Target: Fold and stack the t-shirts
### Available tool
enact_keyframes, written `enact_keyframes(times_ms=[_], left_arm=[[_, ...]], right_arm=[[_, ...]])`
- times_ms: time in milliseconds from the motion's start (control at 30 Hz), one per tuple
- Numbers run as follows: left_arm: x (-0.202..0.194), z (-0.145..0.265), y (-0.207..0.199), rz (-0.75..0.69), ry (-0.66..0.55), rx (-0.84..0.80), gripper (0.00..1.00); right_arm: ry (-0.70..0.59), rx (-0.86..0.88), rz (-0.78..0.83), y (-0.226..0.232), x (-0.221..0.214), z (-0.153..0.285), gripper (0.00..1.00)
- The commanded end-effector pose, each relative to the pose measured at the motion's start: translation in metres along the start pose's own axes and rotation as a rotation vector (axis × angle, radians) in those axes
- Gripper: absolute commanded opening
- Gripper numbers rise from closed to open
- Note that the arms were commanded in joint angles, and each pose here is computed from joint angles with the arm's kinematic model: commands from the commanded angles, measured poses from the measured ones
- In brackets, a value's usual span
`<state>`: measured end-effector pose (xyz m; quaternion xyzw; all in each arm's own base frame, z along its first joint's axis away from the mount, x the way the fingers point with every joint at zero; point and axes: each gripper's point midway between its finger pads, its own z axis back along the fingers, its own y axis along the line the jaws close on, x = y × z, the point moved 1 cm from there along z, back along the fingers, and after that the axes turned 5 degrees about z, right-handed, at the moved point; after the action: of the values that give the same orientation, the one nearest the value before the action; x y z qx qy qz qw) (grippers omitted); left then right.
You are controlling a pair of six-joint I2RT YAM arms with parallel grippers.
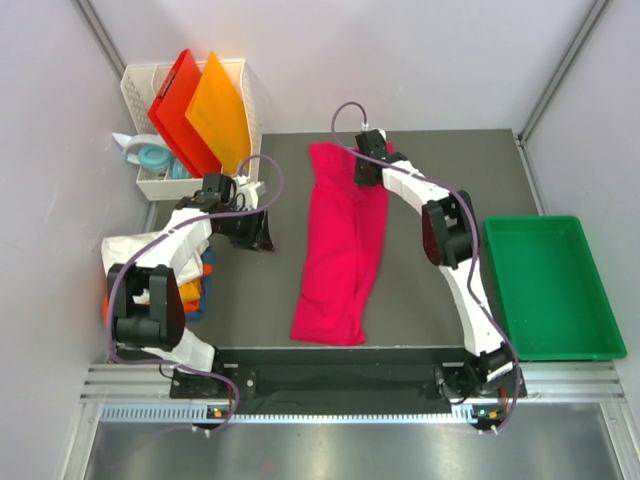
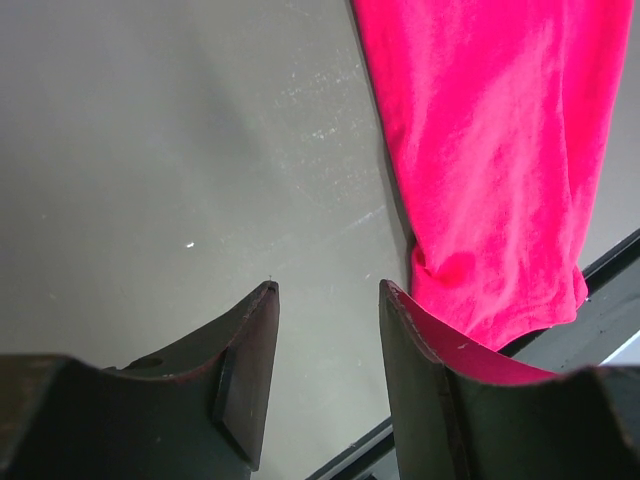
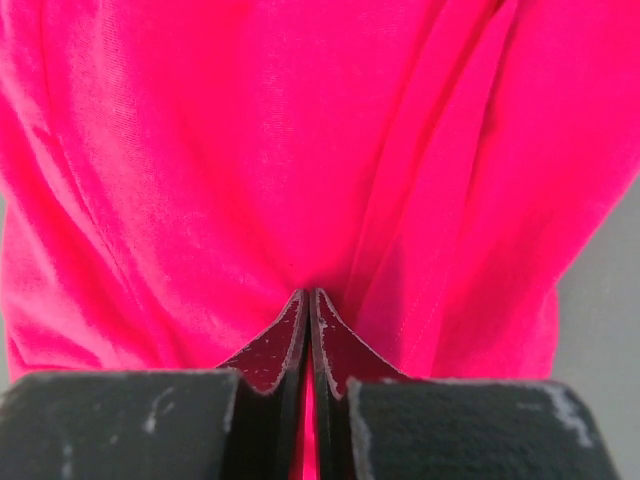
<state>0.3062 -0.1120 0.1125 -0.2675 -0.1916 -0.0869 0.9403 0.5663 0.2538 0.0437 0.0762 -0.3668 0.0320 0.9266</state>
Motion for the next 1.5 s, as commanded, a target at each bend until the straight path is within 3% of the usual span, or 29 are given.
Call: enact_keyframes(times_ms=[0,467,700,800,900,967,1067,1167,1233,1333,1467], left_arm=[[0.019,0.004,-0.004,-0.031,-0.058,-0.011,0.49],[0.022,0.000,-0.006,-0.024,-0.053,-0.032,0.49],[0.020,-0.001,-0.004,-0.025,-0.054,-0.023,0.49],[0.020,-0.001,-0.003,-0.025,-0.053,-0.019,0.49],[0.023,0.000,-0.004,-0.030,-0.061,-0.017,0.49],[0.026,0.001,-0.006,-0.035,-0.064,-0.015,0.49],[0.030,0.003,-0.006,-0.057,-0.067,0.019,0.49],[0.033,0.005,-0.001,-0.083,-0.066,0.065,0.49],[0.037,0.007,0.005,-0.095,-0.070,0.106,0.49],[0.042,0.010,0.007,-0.113,-0.086,0.125,0.49],[0.052,0.015,0.000,-0.119,-0.114,0.114,0.47]], right_arm=[[-0.089,-0.049,-0.047,-0.014,0.030,0.034,0.00],[-0.158,-0.111,-0.121,-0.055,0.035,0.069,0.00],[-0.072,-0.192,-0.193,-0.093,0.011,0.059,0.00],[-0.084,-0.180,-0.139,-0.092,0.006,0.064,0.00],[-0.192,-0.097,-0.053,-0.066,0.033,0.090,0.00],[-0.259,-0.059,-0.009,-0.047,0.054,0.117,0.04],[-0.305,-0.019,0.076,-0.017,0.066,0.159,0.23],[-0.306,0.021,0.074,0.000,0.050,0.191,0.33],[-0.257,0.054,0.074,0.011,0.021,0.200,0.34],[-0.133,0.116,0.096,0.025,-0.031,0.196,0.29],[0.007,0.136,0.084,0.032,-0.099,0.186,0.01]])
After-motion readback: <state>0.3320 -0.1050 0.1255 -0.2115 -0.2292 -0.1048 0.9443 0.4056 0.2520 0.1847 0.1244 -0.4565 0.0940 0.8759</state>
